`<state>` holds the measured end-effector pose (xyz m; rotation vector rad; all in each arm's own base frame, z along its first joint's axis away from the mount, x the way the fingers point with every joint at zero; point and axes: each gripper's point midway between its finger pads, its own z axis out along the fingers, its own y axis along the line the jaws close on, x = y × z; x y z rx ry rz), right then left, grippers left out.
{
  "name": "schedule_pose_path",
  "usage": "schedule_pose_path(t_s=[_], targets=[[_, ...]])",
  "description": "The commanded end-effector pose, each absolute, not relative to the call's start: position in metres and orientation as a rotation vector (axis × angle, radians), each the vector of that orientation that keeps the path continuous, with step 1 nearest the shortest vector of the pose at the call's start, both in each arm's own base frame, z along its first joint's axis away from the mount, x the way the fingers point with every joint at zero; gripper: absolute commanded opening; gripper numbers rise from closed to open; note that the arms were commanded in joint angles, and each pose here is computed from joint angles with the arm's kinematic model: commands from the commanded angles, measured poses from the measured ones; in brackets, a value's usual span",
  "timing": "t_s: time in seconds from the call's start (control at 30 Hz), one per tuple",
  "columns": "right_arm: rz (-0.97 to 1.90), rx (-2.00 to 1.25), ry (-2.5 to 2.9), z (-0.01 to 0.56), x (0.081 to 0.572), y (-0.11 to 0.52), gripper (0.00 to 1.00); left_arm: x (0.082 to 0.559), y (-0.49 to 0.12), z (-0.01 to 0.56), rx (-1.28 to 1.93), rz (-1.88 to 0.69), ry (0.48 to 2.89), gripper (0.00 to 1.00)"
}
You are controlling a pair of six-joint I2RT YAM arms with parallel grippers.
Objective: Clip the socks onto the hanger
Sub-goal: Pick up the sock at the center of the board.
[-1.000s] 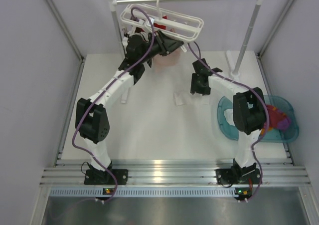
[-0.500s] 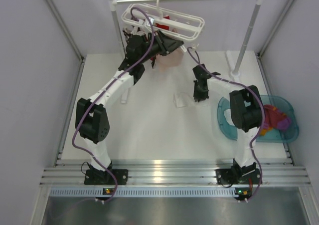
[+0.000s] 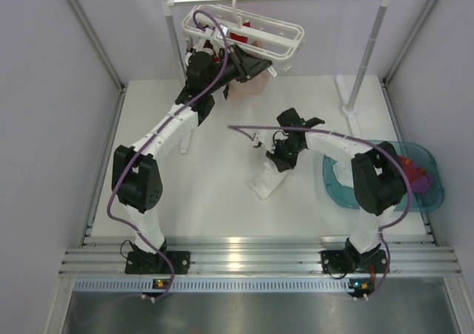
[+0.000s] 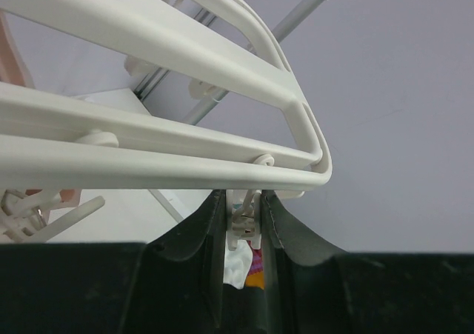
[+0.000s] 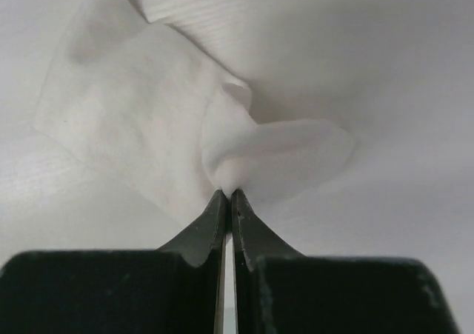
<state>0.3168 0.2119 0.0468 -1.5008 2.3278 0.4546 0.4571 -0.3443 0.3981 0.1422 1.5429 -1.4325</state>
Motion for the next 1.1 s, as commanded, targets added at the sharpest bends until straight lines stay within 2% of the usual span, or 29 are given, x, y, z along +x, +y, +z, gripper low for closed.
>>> schedule_pose_path(t_s=[0.0,0.1,0.17,0.27,0.3,0.33,0.37,0.43,0.5,0.57,0.6,0.63,0.7,0.8,1.07], targets=[[0.433,-2.236,1.519,0.082,0.284,0.22,0.0,0.448,-0.339,0.418,0.178,-1.444,1.483,0.01],[0.371,-2.412,1.253,0.083,0.275,0.215,0.0,0.449,-0.34,0.417,0.177,-1.449,1.488,0.01],[0.311,-2.437,1.189,0.084,0.279,0.217,0.06,0.449,-0.34,0.417,0.178,-1.448,1.488,0.0],[0.261,-2.439,1.164,0.087,0.286,0.219,0.31,0.449,-0.34,0.418,0.183,-1.445,1.485,0.01],[0.249,-2.407,1.201,0.088,0.288,0.218,0.48,0.449,-0.341,0.417,0.183,-1.445,1.486,0.01],[0.23,-2.382,1.214,0.093,0.29,0.217,0.59,0.449,-0.341,0.419,0.184,-1.447,1.484,0.01],[0.21,-2.289,1.291,0.096,0.297,0.219,0.64,0.45,-0.341,0.419,0.183,-1.447,1.482,0.01],[0.204,-2.142,1.393,0.111,0.302,0.223,0.68,0.449,-0.341,0.419,0.183,-1.452,1.482,0.01],[0.246,-1.871,1.621,0.127,0.312,0.231,0.63,0.449,-0.341,0.419,0.186,-1.453,1.479,0.01],[0.254,-1.631,1.792,0.142,0.324,0.231,0.52,0.449,-0.341,0.42,0.185,-1.453,1.477,0.01],[0.312,-1.364,1.993,0.144,0.324,0.232,0.44,0.449,-0.34,0.421,0.185,-1.453,1.473,0.01],[0.321,-1.242,2.076,0.143,0.326,0.23,0.39,0.45,-0.34,0.42,0.181,-1.454,1.475,0.01],[0.346,-0.926,2.269,0.135,0.322,0.224,0.41,0.45,-0.34,0.421,0.178,-1.457,1.472,0.01],[0.336,-0.622,2.428,0.111,0.312,0.213,0.42,0.45,-0.34,0.419,0.171,-1.461,1.475,0.01],[0.305,-0.482,2.504,0.08,0.318,0.228,0.48,0.451,-0.339,0.416,0.163,-1.457,1.48,0.01]])
